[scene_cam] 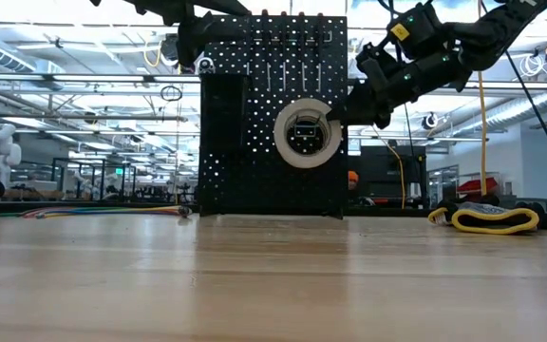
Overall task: Hang tools onto peg board
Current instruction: Hang the white tape on the peg board
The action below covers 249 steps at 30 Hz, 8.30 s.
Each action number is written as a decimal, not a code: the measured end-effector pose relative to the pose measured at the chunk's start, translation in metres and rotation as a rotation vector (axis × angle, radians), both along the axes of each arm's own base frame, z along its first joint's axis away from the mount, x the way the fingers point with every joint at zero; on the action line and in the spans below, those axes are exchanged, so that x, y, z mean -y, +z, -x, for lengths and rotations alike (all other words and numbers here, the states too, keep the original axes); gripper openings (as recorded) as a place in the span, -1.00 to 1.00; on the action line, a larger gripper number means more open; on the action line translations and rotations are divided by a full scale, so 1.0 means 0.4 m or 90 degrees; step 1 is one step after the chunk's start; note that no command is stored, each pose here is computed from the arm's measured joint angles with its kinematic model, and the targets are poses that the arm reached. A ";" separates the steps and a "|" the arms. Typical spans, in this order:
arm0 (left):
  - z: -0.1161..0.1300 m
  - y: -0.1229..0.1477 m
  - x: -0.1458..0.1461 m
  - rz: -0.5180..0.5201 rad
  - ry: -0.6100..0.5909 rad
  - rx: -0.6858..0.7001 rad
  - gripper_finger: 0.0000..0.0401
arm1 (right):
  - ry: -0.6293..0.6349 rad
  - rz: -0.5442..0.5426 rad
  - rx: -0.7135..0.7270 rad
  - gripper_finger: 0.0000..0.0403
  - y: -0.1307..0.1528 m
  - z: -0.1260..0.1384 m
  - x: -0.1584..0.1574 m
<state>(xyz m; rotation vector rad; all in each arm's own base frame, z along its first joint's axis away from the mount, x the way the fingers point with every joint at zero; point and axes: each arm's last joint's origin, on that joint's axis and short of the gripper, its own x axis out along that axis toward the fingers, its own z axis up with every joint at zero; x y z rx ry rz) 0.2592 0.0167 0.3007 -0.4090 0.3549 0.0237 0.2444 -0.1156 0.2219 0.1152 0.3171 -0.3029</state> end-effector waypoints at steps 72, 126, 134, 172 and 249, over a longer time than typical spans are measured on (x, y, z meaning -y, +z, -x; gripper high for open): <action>0.005 -0.014 -0.003 -0.022 0.026 -0.036 -0.20 | -0.101 0.133 -0.035 -1.00 0.125 -0.095 -0.034; 0.000 -0.019 -0.005 -0.059 0.023 -0.039 -0.20 | 0.265 -0.127 0.020 -1.00 0.214 -0.010 -0.233; -0.042 -0.067 0.003 -0.066 -0.086 -0.065 -0.20 | 0.276 -0.495 -0.215 -1.00 0.149 0.024 -0.426; -0.135 -0.159 0.032 -0.038 -0.222 -0.050 -0.20 | -0.273 -0.578 -0.632 -0.09 -0.187 0.177 -0.827; -0.206 -0.250 0.194 0.369 0.135 -0.064 -0.69 | -0.015 -0.080 -0.276 -0.50 0.050 -0.165 -0.486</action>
